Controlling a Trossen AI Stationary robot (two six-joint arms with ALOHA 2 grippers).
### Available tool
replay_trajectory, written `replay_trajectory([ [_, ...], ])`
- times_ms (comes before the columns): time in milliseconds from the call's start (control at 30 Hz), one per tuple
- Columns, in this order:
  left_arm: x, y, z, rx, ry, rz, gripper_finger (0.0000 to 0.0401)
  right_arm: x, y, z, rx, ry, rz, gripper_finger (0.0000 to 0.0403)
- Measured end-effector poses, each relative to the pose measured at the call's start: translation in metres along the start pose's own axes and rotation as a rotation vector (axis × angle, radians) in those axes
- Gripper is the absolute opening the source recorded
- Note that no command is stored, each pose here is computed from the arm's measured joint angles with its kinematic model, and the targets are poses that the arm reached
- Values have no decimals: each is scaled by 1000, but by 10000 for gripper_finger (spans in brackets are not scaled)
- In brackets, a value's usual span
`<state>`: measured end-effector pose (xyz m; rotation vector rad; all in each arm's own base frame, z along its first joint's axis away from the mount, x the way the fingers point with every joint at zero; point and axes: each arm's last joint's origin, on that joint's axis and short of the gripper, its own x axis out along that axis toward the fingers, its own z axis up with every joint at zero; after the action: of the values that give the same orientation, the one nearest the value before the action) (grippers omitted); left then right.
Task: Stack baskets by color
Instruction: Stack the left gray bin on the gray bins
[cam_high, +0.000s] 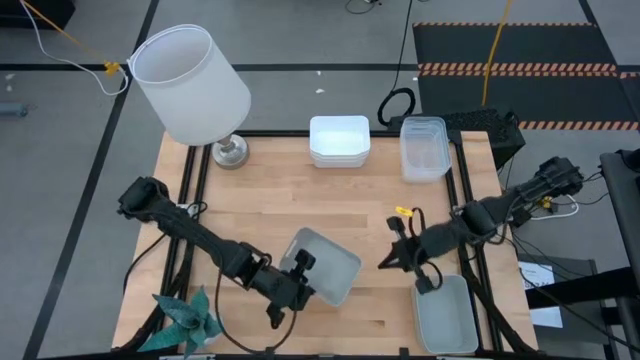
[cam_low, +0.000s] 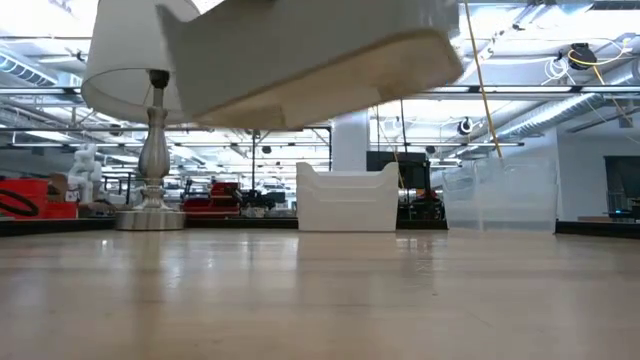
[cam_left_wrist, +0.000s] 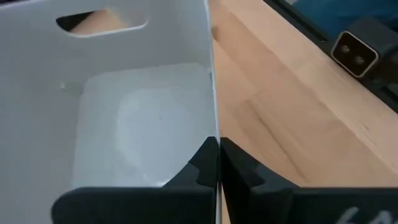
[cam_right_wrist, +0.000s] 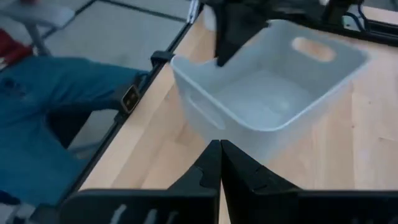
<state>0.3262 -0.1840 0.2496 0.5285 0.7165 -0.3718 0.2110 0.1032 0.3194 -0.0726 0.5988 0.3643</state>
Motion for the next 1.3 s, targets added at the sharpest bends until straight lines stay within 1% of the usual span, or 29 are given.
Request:
replay_trajectory([
  [133,-5,12,8,46,22,-11,5,7,17,-3,-51,55,36,0],
  [267,-11,24,14,115,12,-38,7,16,26,-5,-85,88,57,0],
  [333,-11,29,12,136,36,-66,4,19,28,-2,-85,82,37,0],
  [400,-11,36,10,131,41,-80,5,22,29,2,-75,84,14,2],
  [533,-9,44,7,110,48,-85,5,32,36,14,-87,87,-30,25],
  [667,-10,39,6,123,62,-120,6,45,42,25,-110,149,-80,66],
  [767,-11,33,6,145,69,-146,5,53,44,37,-112,144,-92,97],
  [867,-11,26,9,189,34,-185,4,54,44,51,-85,95,-191,116],
  [1000,-1,16,11,250,20,-199,6,51,37,61,-34,30,-358,125],
  [1100,10,11,13,292,0,-196,4,51,29,62,-10,18,-442,125],
  [1200,16,7,13,321,-8,-190,7,51,21,60,17,42,-458,125],
  [1300,17,7,15,338,-25,-182,4,56,15,55,30,79,-412,125],
])
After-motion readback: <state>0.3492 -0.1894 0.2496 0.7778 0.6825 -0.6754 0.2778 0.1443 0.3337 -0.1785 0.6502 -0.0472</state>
